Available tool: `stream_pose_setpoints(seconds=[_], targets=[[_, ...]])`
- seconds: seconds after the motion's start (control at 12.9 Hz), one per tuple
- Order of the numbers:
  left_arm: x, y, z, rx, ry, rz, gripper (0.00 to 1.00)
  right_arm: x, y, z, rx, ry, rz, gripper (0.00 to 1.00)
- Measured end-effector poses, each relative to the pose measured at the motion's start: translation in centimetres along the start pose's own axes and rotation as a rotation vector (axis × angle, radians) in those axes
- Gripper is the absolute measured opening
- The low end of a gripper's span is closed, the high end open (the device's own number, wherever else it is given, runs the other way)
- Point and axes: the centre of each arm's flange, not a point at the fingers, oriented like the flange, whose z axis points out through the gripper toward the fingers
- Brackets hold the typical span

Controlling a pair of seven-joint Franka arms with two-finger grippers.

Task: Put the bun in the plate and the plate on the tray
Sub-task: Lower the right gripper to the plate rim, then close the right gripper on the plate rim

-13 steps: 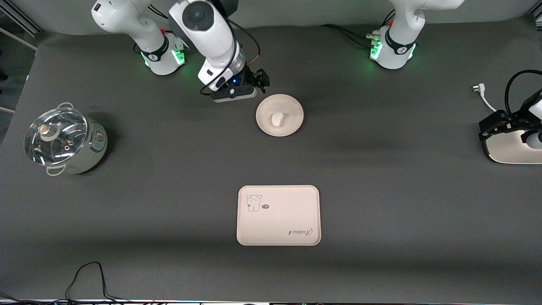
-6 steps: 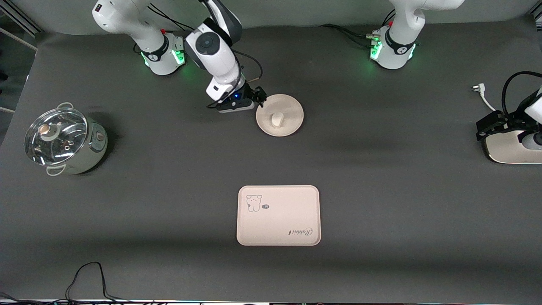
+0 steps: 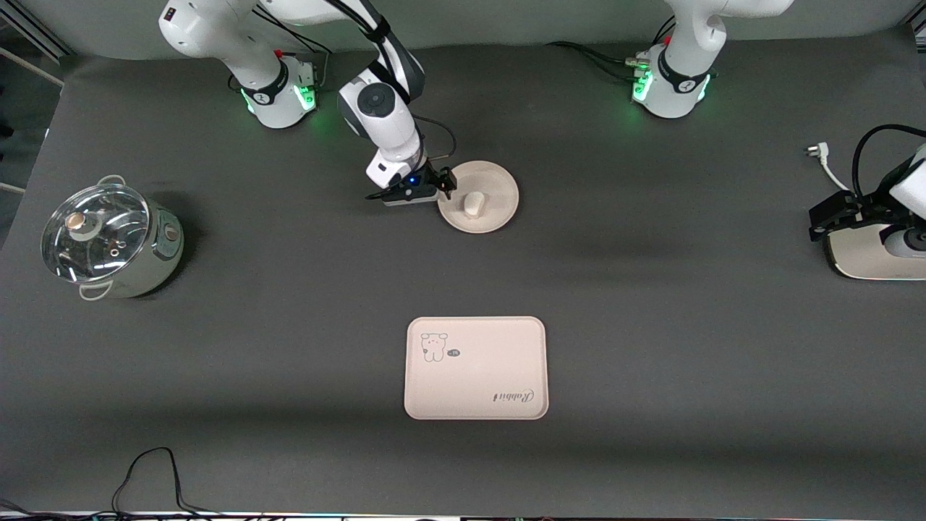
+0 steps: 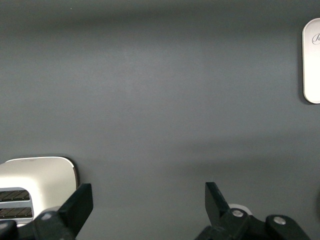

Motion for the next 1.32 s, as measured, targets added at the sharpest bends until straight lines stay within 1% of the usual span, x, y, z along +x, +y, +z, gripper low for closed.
stream_pose_setpoints(seconds=[0.16,0.47,0.54,0.62,0.7,0.78,0.93,1.01,1.09,1.16,1.24,1.32], targets=[[-0.02,0.0,0.12,0.0,-0.002,0.0,1.0,-0.86,-0.28,0.91,0.004,0.0,-0.003,1.0],[-0.03,0.01,0.16,0.0,-0.003,0.0,1.0,-0.85,-0.38,1.02,0.006,0.001,-0.001,0.99],[-0.03,0.01,0.16,0.0,-0.003,0.0,1.0,-0.83,-0.4,1.0,0.007,0.002,0.0,0.93],[-0.03,0.01,0.17,0.0,-0.004,0.0,1.0,-0.8,-0.4,0.99,0.008,0.002,0.002,0.86],[-0.03,0.02,0.17,0.0,-0.004,0.0,1.0,-0.77,-0.42,0.97,0.008,0.002,0.003,0.86],[-0.03,0.04,0.17,0.0,-0.004,0.001,1.0,-0.71,-0.42,0.95,0.009,0.003,0.005,0.77],[-0.03,0.04,0.18,0.0,-0.004,0.001,1.0,-0.62,-0.36,0.95,0.008,0.001,0.011,0.53],[-0.03,0.04,0.18,0.0,-0.004,0.001,1.0,-0.55,-0.4,0.9,0.009,0.002,0.012,0.53],[-0.03,0.04,0.18,0.0,-0.004,0.001,1.0,-0.49,-0.49,0.85,0.011,0.002,0.012,0.49],[-0.03,0.06,0.18,-0.001,-0.004,0.001,1.0,-0.46,-0.56,0.82,0.011,0.001,0.012,0.37],[-0.02,0.07,0.17,0.0,-0.003,0.001,1.0,-0.44,-0.61,0.8,0.01,0.0,0.014,0.29],[-0.01,0.08,0.17,0.0,-0.003,0.001,1.0,-0.42,-0.62,0.79,0.01,-0.001,0.014,0.29]])
